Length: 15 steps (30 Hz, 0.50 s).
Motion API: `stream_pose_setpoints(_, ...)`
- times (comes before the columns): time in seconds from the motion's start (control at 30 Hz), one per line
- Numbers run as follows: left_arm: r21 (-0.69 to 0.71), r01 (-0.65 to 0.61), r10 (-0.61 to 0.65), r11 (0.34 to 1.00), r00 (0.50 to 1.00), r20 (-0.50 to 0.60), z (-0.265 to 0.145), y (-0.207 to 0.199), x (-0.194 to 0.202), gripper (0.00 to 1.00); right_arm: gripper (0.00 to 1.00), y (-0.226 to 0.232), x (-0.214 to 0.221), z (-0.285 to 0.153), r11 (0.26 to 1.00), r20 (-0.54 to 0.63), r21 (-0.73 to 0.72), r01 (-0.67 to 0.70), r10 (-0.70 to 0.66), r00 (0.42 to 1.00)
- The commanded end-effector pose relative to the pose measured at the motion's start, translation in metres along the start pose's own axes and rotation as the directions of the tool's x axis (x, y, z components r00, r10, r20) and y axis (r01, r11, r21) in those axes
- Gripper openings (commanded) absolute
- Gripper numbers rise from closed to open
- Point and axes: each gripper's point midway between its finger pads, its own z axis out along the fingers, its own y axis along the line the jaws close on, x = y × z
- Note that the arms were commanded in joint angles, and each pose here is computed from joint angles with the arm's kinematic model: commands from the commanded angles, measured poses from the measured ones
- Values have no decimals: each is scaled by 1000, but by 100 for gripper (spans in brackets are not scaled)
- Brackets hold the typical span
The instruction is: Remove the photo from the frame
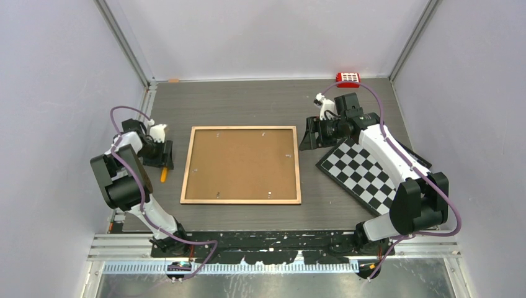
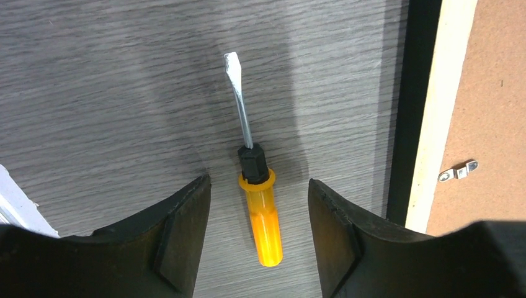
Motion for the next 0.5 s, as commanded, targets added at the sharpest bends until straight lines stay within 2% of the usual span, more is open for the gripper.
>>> stream_pose_setpoints(0.0,-12,-15,15,1000,1000,-15,-12,4,-2,62,70,5,-6,-4,1000,35,-9,19,-18,999)
stream_pose_setpoints(0.13,-5,-46,46,999,998,47,-33,-2,-19,70,71,5,-7,-5,1000,42,-4,27,-27,999)
stream_pose_setpoints(0.27,6,-116,114,993,984,134,-64,-12,-42,72,75,2,-9,-8,999,53,15,41,-41,998)
stream_pose_setpoints(0.37,11,-200,195,980,962,192,-88,-26,-54,75,81,2,-16,-13,997,79,33,64,-67,995)
stream_pose_setpoints(0.47,36,-336,318,941,917,243,-109,-54,-59,80,85,0,-24,-20,993,106,68,95,-102,989)
